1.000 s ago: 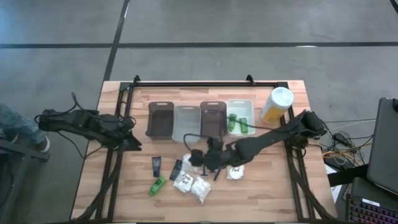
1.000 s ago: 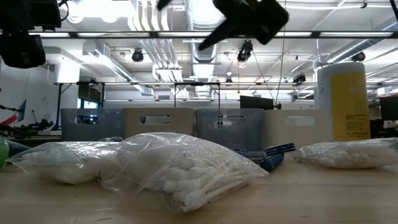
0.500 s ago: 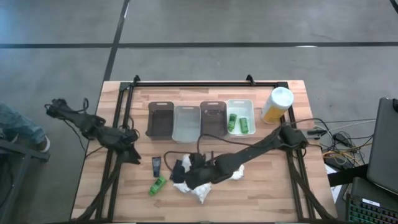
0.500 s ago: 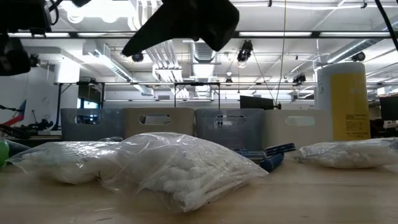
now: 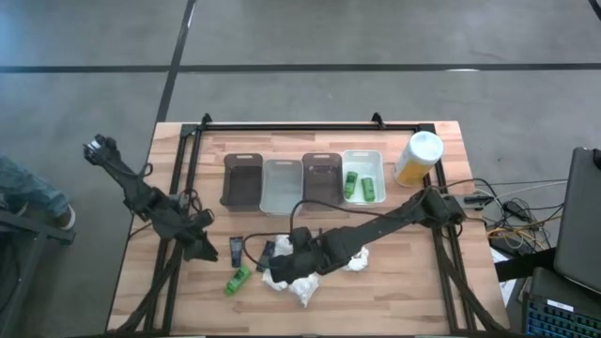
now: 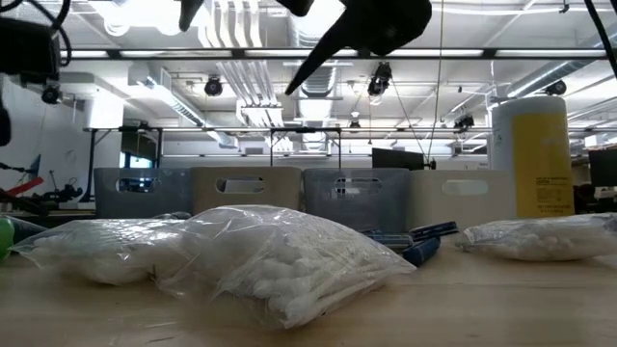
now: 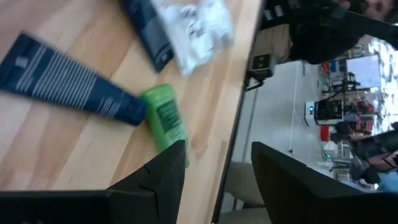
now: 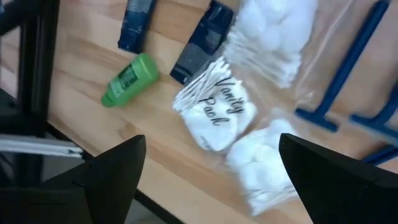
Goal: Pick & Place Travel size toiletries
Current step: Put the green shampoo into the white bin
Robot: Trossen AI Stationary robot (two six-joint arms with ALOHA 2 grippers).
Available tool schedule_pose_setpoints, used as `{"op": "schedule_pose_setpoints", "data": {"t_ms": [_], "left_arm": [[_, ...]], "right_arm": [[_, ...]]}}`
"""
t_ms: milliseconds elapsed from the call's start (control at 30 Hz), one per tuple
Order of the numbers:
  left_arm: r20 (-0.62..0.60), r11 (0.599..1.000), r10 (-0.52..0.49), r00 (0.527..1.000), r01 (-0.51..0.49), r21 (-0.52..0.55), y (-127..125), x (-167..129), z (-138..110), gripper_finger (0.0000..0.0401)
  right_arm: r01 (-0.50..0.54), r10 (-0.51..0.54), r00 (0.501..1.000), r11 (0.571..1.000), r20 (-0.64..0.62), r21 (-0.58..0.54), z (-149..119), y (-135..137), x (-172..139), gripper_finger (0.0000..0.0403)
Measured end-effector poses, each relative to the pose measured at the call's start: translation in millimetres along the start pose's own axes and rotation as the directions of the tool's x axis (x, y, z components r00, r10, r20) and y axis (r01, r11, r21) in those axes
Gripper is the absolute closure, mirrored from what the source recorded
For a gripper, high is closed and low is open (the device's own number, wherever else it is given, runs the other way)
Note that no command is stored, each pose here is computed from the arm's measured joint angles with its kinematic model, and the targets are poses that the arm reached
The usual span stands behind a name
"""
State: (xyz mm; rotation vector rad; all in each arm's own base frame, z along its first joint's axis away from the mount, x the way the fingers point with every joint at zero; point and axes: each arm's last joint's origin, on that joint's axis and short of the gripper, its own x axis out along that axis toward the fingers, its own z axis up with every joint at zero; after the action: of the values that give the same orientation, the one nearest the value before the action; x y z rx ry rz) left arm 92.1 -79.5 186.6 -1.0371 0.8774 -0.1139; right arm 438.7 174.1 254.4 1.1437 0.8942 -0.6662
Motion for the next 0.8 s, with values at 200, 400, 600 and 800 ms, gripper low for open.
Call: {"op": "schedule_pose_setpoints", "data": {"t_ms": [200, 400, 600, 800], "left_arm": [[-0.068, 0.989, 0.071, 0.995, -0.08, -0.127, 7, 11, -12, 0.0213], [-0.072, 0.984, 0.125, 0.989, -0.133, -0.12, -8, 18, -19, 0.0213], [-0.06, 0.977, 0.191, 0.98, -0.196, -0.08, -30, 31, -23, 0.0213], [-0.064, 0.958, 0.284, 0.957, -0.287, -0.03, -39, 52, -27, 0.0213]], "right_arm": [[0.046, -0.048, 0.999, 0.993, -0.011, -0.11, 0, -5, 1, 0.0039], [0.199, -0.2, 0.98, 0.972, 0.004, -0.122, 4, -20, 0, 0.0039], [0.281, -0.279, 0.96, 0.944, 0.033, -0.173, 5, -28, -3, 0.0039], [0.295, -0.289, 0.956, 0.932, 0.058, -0.211, 11, -29, -2, 0.0039]]}}
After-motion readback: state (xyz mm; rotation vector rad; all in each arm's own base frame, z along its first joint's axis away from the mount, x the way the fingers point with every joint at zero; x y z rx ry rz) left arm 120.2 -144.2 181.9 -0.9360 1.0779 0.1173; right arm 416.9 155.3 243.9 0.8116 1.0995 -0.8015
